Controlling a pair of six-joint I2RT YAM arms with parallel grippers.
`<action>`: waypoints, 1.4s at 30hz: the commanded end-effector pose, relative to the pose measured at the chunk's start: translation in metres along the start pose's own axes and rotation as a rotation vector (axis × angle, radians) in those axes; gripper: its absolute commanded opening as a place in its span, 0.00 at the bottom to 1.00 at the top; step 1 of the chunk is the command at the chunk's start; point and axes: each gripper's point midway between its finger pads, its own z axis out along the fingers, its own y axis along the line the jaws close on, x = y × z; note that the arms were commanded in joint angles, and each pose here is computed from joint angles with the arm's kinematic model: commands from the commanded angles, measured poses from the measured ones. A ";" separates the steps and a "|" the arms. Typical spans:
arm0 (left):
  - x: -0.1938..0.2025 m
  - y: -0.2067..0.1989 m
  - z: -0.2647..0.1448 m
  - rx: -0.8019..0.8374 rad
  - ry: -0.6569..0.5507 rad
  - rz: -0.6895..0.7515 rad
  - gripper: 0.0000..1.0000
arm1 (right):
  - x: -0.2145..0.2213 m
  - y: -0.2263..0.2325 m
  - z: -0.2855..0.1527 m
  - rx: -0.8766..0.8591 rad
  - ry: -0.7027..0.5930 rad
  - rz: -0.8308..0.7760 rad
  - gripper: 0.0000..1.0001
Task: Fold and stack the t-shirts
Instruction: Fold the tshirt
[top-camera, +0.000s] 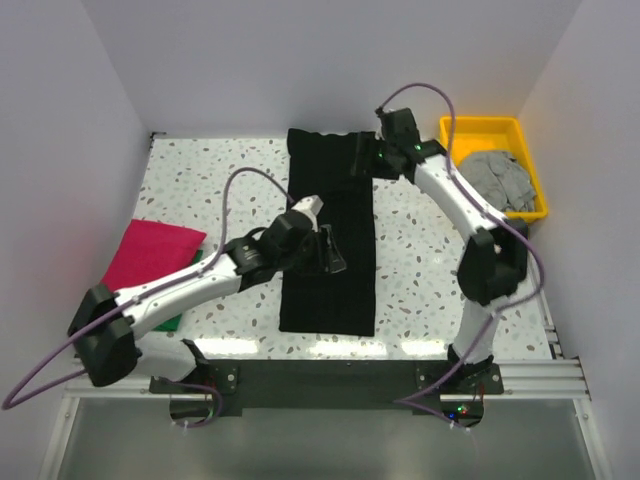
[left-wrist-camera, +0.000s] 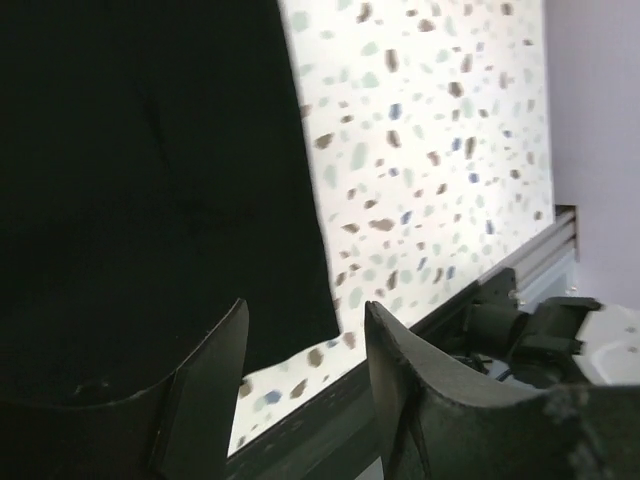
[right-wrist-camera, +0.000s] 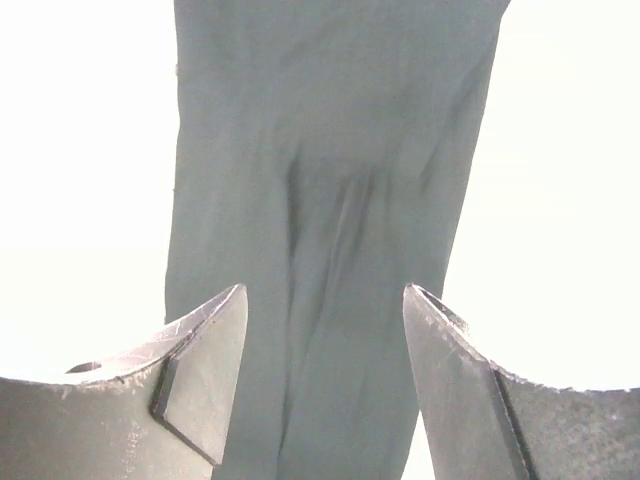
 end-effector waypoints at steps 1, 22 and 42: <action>0.026 0.069 -0.022 -0.234 0.034 0.001 0.56 | 0.042 0.010 -0.054 -0.114 -0.011 0.093 0.67; 0.091 0.158 -0.044 -0.406 0.100 0.022 0.24 | 0.321 -0.009 -0.142 -0.084 0.315 -0.042 0.53; 0.113 0.168 -0.025 -0.356 0.142 0.026 0.22 | 0.335 0.001 -0.132 0.031 0.229 -0.119 0.51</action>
